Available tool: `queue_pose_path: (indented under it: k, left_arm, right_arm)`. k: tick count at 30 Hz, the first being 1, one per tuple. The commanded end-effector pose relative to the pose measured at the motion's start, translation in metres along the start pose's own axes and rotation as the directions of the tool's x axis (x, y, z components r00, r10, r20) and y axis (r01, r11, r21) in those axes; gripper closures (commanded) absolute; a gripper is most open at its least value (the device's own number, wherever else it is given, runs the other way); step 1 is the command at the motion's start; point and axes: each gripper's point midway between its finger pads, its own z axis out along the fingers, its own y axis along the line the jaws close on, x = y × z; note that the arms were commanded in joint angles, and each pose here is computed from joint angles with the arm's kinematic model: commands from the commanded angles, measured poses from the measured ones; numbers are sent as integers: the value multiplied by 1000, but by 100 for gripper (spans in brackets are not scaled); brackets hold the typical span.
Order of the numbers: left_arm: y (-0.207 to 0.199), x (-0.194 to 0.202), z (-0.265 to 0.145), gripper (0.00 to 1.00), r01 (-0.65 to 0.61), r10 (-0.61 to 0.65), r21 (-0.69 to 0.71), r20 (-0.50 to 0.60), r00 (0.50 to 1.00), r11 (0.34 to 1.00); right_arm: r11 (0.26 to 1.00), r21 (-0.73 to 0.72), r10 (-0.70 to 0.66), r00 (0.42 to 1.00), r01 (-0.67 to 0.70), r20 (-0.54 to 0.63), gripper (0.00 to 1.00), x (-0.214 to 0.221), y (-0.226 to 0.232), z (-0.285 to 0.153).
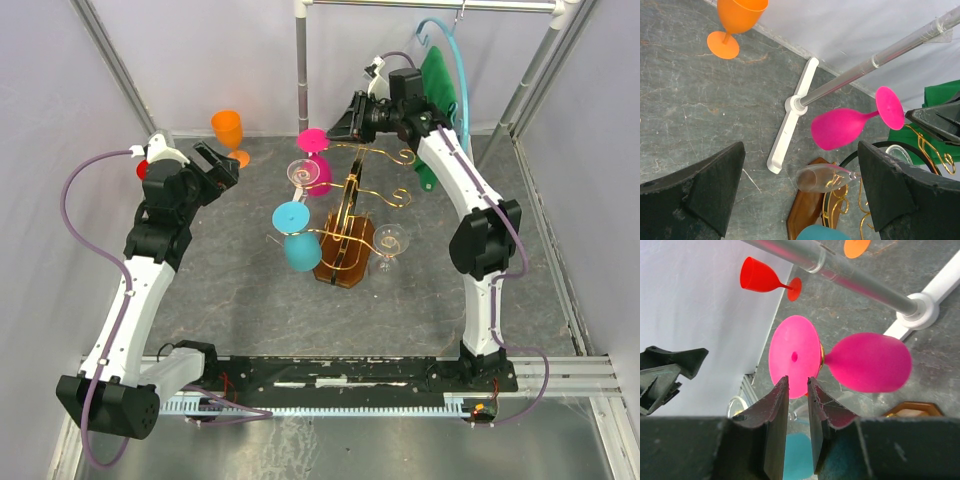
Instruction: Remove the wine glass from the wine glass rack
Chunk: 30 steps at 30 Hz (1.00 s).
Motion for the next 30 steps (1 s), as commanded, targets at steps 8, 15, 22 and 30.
queue_pose_path:
  k: [8, 15, 22, 30]
  left_arm:
    - [-6, -1, 1, 0, -4, 4, 32, 4, 1000, 999]
    - [-6, -1, 1, 0, -5, 5, 33, 4, 1000, 999]
    - [-6, -2, 1, 0, -11, 10, 32, 9, 1000, 999]
    - [-4, 0, 1, 1, -15, 15, 26, 5, 1000, 1000]
  right_arm:
    - [988, 131, -83, 997, 81, 8, 71, -7, -9, -9]
    - [995, 85, -58, 998, 58, -7, 70, -5, -6, 1]
    - [996, 63, -57, 998, 58, -24, 69, -2, -2, 10]
    - [998, 14, -59, 998, 60, -15, 68, -4, 10, 13]
